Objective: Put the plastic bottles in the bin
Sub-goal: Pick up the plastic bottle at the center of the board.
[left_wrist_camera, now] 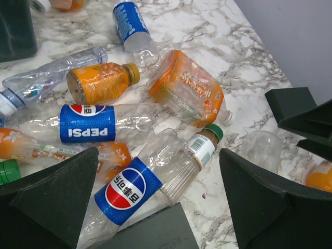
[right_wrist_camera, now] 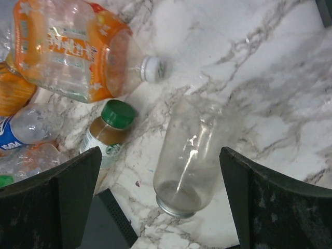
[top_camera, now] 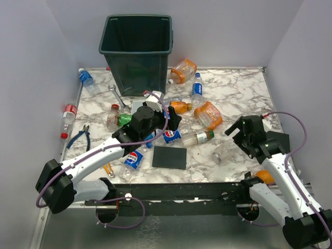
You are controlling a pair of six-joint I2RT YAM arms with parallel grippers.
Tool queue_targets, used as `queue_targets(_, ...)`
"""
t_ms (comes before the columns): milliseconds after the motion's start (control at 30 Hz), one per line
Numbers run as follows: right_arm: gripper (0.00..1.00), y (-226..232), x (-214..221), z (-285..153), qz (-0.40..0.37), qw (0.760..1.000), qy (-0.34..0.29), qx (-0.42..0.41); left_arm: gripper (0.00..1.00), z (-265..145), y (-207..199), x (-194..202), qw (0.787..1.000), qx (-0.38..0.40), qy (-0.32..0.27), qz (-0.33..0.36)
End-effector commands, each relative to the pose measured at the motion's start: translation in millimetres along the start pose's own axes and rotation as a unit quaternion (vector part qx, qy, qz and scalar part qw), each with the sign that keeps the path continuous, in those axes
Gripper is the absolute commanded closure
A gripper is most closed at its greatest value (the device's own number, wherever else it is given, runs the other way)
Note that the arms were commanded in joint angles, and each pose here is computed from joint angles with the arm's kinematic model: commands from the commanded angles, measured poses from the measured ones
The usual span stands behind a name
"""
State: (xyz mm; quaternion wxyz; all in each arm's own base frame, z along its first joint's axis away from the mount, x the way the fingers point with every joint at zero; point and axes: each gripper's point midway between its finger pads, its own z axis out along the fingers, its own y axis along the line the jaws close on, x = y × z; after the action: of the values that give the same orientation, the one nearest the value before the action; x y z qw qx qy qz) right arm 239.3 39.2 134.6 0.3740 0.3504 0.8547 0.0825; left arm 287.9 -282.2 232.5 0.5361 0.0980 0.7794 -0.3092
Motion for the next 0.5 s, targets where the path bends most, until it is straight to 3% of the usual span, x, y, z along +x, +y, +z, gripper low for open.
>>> queue_targets(0,0.00,-32,39,-9,0.074,0.993,0.067,0.058,0.01,5,-5,7,0.999,-0.001,0.029,-0.018)
queue_targets(233,0.00,-56,63,4,0.087,0.988,0.084,0.092,0.01,5,-6,10,0.999,0.002,0.034,-0.024)
queue_targets(467,0.00,-44,67,29,0.099,0.989,0.078,0.071,0.01,8,-6,16,0.999,0.003,0.044,-0.024)
